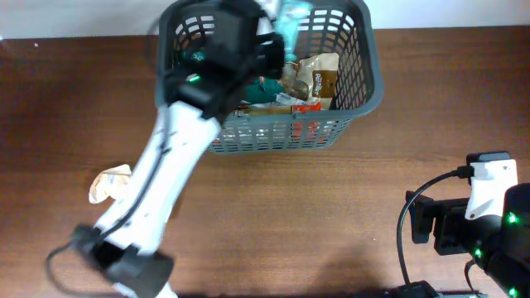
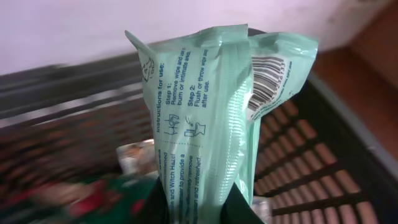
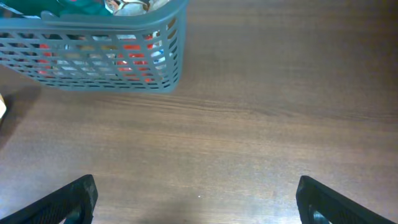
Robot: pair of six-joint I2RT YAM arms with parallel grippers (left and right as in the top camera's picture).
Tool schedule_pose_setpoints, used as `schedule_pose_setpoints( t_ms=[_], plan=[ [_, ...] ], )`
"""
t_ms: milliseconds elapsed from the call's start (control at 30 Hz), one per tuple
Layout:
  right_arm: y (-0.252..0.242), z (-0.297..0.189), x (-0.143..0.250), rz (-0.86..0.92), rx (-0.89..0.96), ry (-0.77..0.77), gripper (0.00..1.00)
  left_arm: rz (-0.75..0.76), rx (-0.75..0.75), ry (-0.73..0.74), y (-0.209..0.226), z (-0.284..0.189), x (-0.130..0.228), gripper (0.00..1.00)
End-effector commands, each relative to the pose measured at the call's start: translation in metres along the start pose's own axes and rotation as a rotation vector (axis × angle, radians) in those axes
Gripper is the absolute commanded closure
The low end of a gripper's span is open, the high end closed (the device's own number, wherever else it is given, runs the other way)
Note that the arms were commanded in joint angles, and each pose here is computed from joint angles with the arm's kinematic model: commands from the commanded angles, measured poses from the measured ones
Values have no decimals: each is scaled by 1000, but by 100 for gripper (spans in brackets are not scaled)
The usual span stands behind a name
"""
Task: Pack container
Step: 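Carry the mint-green packet into the basket and release it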
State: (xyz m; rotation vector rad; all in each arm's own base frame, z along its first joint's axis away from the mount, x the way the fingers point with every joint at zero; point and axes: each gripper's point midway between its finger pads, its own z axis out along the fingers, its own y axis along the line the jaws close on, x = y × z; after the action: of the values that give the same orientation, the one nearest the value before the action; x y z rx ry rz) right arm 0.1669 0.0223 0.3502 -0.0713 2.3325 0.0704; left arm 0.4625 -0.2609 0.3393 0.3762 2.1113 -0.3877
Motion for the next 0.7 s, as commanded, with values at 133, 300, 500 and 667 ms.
schedule_pose_setpoints(
  t_ms=[133, 300, 500, 667],
  plan=[
    [-1, 0, -1, 4, 2, -2, 1, -73, 93, 80, -63, 42, 25, 92],
    [-1, 0, -1, 4, 2, -2, 1, -148, 110, 96, -79, 40, 30, 92],
    [-1, 0, -1, 4, 2, -2, 1, -183, 55, 57, -65, 31, 16, 50],
    [-1, 0, -1, 4, 2, -2, 1, -210, -108, -54, -19, -32, -26, 46]
  ],
)
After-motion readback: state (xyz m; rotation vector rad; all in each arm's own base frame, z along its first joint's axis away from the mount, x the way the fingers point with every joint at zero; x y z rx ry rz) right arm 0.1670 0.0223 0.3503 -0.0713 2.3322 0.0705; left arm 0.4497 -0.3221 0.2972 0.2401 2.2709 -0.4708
